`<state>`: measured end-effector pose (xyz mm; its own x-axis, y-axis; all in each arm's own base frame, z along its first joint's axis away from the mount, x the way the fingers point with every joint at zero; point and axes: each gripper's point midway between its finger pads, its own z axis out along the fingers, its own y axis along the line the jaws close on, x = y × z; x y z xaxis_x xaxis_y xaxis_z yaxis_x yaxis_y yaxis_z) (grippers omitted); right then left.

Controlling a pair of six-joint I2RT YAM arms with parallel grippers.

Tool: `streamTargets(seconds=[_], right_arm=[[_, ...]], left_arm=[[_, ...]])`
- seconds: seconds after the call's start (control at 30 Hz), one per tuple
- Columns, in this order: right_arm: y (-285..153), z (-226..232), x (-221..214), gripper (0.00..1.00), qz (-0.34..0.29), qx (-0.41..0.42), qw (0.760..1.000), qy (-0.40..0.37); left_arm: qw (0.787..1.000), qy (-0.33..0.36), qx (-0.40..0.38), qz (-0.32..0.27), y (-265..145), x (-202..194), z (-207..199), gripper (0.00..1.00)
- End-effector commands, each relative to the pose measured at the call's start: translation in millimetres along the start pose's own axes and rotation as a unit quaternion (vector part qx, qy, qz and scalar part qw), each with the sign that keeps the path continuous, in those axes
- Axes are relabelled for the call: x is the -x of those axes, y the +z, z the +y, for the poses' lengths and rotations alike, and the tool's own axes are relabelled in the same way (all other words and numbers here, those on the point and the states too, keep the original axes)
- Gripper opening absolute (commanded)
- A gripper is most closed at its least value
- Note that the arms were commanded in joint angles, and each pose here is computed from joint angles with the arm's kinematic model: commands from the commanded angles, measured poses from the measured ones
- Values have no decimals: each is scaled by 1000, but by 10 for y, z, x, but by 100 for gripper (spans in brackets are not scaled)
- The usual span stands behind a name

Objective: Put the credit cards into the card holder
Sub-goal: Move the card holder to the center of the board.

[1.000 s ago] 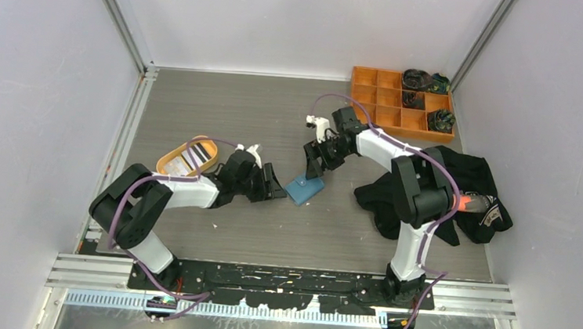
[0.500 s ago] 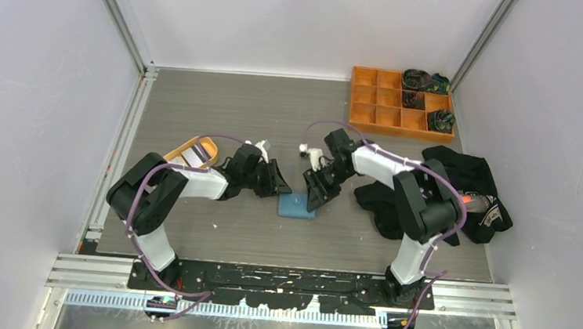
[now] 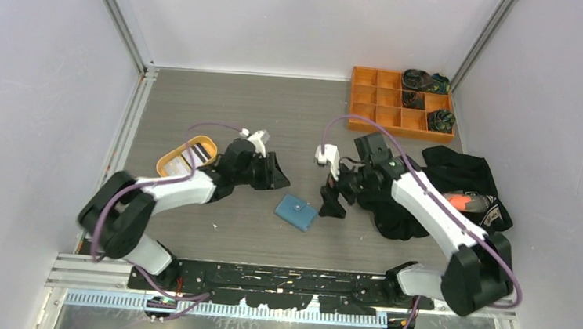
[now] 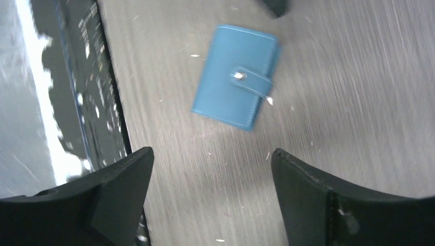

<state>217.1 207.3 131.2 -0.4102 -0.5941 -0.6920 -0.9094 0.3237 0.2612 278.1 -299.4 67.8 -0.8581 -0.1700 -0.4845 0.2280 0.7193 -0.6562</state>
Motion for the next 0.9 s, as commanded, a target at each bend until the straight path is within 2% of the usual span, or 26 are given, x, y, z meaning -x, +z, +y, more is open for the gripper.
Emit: streamTargets(seconds=[0.0, 0.07, 0.1, 0.13, 0.27, 0.5, 0.63, 0.87], right_arm=[[-82, 514, 0, 98, -73, 105, 937, -326], [-20, 509, 42, 99, -77, 107, 923, -361], [19, 496, 72, 99, -68, 112, 920, -369], [67, 487, 62, 96, -50, 124, 918, -374], [295, 389, 37, 78, 8, 159, 916, -368], [716, 112, -23, 62, 90, 168, 925, -329], [856, 15, -3, 58, 109, 164, 931, -308], [1045, -62, -160, 57, 153, 160, 924, -312]], left_arm=[[988, 96, -25, -121, -560, 446, -297, 51], [984, 100, -34, -143, -692, 409, -273, 67], [982, 99, -45, -151, -729, 370, -265, 72], [982, 94, -51, -156, -747, 312, -220, 73], [984, 56, -71, -153, -710, 43, -41, 68], [992, -18, -56, -111, -473, -275, 240, 56], [993, -42, -53, -95, -356, -336, 292, 47], [996, -41, -28, -75, -300, -373, 316, 46]])
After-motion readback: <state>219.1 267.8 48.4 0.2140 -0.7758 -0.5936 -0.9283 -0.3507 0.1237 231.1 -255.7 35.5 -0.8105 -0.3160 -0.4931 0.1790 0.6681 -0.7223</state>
